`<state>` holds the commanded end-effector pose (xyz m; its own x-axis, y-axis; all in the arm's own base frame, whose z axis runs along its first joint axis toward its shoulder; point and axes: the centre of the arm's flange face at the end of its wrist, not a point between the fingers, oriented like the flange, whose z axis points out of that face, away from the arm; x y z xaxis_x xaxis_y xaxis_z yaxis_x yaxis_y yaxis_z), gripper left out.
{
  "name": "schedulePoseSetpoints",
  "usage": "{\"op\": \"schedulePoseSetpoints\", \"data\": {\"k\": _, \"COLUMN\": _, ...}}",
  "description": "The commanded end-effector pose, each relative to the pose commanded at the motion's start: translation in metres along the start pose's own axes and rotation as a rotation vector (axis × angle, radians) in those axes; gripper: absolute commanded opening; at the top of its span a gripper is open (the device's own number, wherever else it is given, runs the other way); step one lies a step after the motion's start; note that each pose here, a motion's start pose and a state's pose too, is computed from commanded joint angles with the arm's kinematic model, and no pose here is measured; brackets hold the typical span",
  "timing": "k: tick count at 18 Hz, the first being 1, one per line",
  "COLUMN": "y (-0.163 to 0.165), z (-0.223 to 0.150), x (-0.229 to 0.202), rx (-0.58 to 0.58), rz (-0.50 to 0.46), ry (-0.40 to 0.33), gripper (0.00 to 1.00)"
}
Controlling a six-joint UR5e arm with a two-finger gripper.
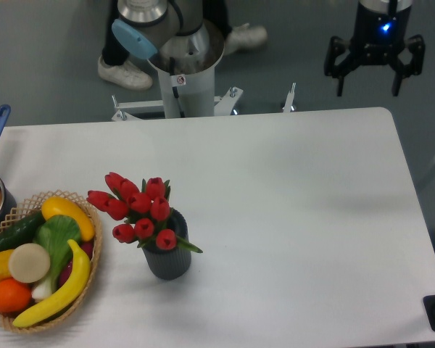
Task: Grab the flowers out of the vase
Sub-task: 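Move the open gripper down toward the red tulips in the grey vase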
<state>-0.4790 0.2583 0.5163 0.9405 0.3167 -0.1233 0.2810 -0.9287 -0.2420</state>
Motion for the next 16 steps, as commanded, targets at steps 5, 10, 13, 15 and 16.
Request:
{"op": "schedulePoseSetpoints", "data": {"k": 5, "y": 0.000, "z": 0.000, "x": -0.001, "rx": 0.001, "rz": -0.001, "ry": 0.000, "gripper": 1.00}}
{"op": "schedulePoseSetpoints", "data": {"k": 10, "y": 0.003, "z": 0.030, "x": 0.007, "rx": 0.040, "rz": -0.013, "ry": 0.056, "gripper": 1.00}}
{"op": "schedulePoseSetpoints", "data": {"k": 13, "y": 0.013, "z": 0.058, "x": 0.015, "rx": 0.057, "rz": -0.008, "ry": 0.030, "gripper": 1.00}}
{"op": "schedulePoseSetpoints", "data": {"k": 15, "y": 0.015, "z": 0.066, "x": 0.017, "rx": 0.067, "rz": -0.007, "ry": 0.016, "gripper": 1.00}}
{"op": "schedulePoseSetpoints", "data": {"k": 16, "y": 0.015, "z": 0.069, "x": 0.018, "rx": 0.065, "rz": -0.006, "ry": 0.022, "gripper": 1.00}}
